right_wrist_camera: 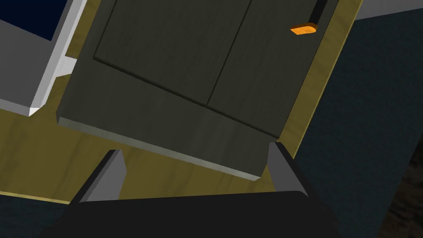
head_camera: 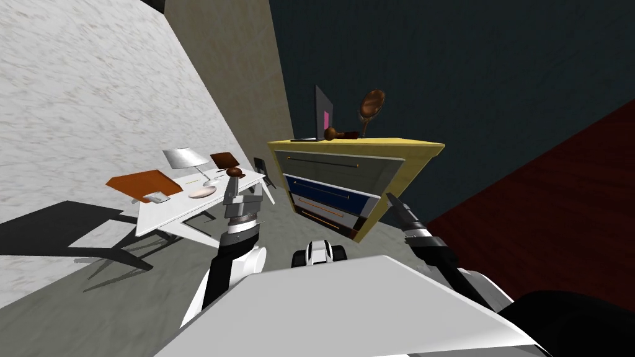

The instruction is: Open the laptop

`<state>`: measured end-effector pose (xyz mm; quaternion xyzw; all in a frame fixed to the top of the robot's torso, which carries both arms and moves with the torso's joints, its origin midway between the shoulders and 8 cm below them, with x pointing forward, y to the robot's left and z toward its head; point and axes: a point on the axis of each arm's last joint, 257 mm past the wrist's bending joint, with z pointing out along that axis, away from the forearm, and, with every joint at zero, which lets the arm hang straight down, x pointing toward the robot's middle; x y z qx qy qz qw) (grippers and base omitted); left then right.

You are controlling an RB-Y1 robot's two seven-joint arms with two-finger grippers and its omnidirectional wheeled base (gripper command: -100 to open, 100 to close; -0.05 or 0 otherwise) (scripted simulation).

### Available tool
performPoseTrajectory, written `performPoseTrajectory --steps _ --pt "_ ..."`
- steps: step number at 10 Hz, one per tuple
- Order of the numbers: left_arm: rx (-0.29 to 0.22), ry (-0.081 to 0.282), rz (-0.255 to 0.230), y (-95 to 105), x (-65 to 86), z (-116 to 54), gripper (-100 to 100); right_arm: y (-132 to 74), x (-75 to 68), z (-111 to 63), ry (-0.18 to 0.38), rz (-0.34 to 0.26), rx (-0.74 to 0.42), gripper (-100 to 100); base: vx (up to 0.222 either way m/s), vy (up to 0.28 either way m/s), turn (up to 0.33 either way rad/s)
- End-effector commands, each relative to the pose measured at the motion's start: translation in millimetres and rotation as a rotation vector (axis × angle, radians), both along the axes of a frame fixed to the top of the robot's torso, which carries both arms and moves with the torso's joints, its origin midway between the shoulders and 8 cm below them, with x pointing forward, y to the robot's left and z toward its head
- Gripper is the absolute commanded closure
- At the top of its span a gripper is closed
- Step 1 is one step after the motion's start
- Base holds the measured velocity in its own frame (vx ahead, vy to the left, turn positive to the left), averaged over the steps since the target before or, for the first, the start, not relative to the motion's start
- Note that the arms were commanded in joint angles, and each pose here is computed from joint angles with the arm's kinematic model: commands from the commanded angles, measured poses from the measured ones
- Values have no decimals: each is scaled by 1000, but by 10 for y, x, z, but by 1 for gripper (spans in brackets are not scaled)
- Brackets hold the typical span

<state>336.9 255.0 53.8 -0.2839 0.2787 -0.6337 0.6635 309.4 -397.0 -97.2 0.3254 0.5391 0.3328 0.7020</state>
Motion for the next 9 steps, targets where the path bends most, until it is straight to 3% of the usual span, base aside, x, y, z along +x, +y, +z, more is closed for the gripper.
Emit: performPoseTrajectory --steps 1,2,3,4,5,6,7,8,9 --pt "0 0 0 0 0 0 0 -404 -184 -156 99 -66 -108 -100 21 113 -82" --pt "0 0 0 0 0 0 0 -461 -200 -115 95 -78 -121 -100 26 111 -70" --pt "0 0 0 0 0 0 0 -648 -322 -222 162 -105 -179 -100 46 116 -107" --pt "0 0 0 0 0 0 0 -728 -354 -167 160 -122 -197 -100 43 106 -49" --pt "0 0 0 0 0 0 0 -915 -478 -242 223 -148 -257 -100 65 137 -112" --pt "0 0 0 0 0 0 0 -996 -519 -185 223 -165 -276 -100 40 128 -60" --pt "0 0 0 0 0 0 0 -1145 -617 -250 280 -181 -328 -100 39 147 -90" --pt "0 0 0 0 0 0 0 -1259 -689 -169 285 -206 -356 -100 37 121 -54" --pt "0 0 0 0 0 0 0 -1428 -805 -198 343 -224 -414 -100 64 153 -80"
